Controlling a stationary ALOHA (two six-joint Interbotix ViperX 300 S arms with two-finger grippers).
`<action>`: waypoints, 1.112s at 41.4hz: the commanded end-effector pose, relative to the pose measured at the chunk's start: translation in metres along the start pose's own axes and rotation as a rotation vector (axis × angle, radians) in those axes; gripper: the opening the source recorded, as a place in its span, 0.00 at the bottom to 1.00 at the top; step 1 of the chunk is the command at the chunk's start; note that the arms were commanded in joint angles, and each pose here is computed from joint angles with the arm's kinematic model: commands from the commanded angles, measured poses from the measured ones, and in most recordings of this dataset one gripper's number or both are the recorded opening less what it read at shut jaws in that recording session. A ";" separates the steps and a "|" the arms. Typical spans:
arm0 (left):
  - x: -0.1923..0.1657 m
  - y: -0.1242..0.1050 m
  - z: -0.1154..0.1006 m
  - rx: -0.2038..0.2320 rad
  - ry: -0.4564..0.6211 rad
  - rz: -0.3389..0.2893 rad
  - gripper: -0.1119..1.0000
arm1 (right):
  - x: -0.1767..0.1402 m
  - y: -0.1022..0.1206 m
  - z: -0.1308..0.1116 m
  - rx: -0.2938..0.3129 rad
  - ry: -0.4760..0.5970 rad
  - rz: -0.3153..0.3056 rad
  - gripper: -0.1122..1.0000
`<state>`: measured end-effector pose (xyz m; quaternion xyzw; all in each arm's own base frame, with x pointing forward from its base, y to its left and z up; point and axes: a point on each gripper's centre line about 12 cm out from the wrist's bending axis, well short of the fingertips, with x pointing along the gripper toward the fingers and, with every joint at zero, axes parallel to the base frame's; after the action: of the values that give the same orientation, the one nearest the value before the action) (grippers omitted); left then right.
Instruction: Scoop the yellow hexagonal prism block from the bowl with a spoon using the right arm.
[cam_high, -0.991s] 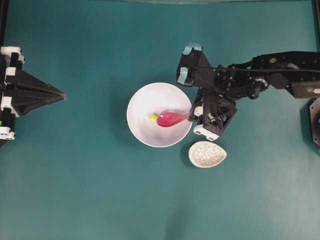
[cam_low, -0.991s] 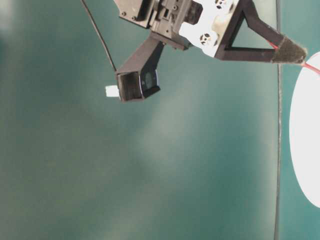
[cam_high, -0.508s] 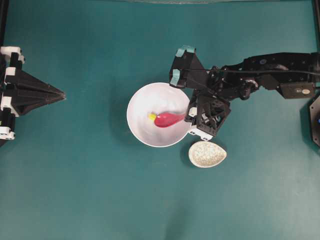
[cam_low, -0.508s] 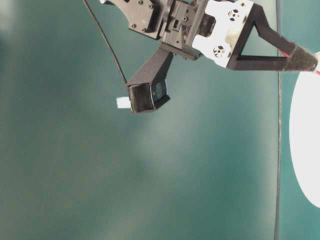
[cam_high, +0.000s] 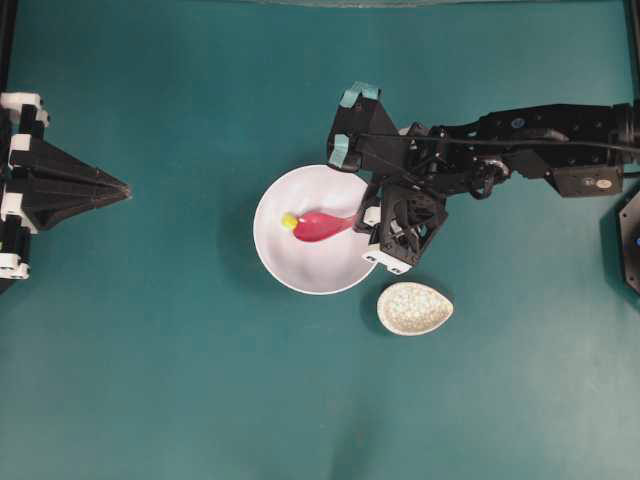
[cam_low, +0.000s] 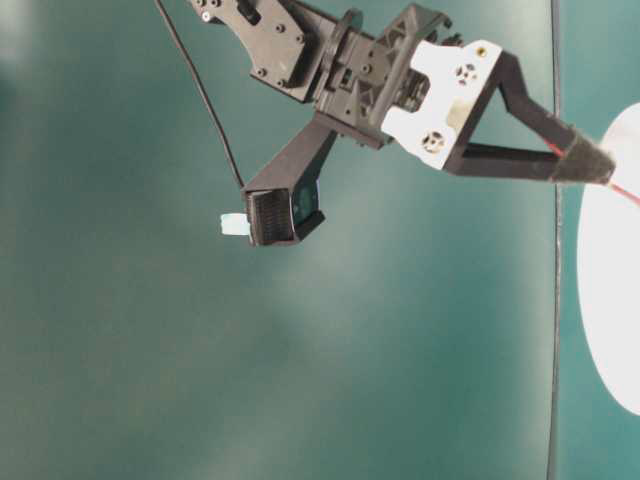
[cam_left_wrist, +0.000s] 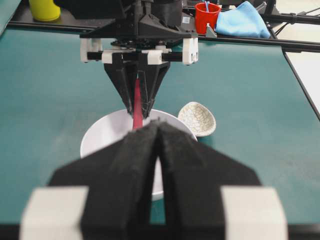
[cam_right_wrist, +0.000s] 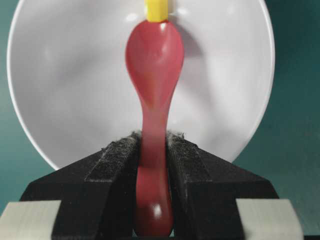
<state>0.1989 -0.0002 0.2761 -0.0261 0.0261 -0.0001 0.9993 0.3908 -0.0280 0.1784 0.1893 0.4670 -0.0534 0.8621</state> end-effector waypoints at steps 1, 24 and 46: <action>0.002 0.000 0.007 0.000 -0.018 -0.001 0.11 | -0.010 0.003 0.015 -0.003 -0.069 0.009 0.30; 0.002 0.000 0.006 0.000 -0.014 -0.001 0.11 | -0.012 0.002 0.018 0.030 -0.154 0.013 0.30; 0.002 0.000 0.005 -0.002 0.000 0.001 0.11 | -0.020 0.003 0.010 0.022 -0.238 0.016 0.30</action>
<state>0.1989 -0.0001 0.2749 -0.0277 0.0330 0.0003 0.9991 0.3888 -0.0320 0.1818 0.1965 0.3899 -0.0775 0.8963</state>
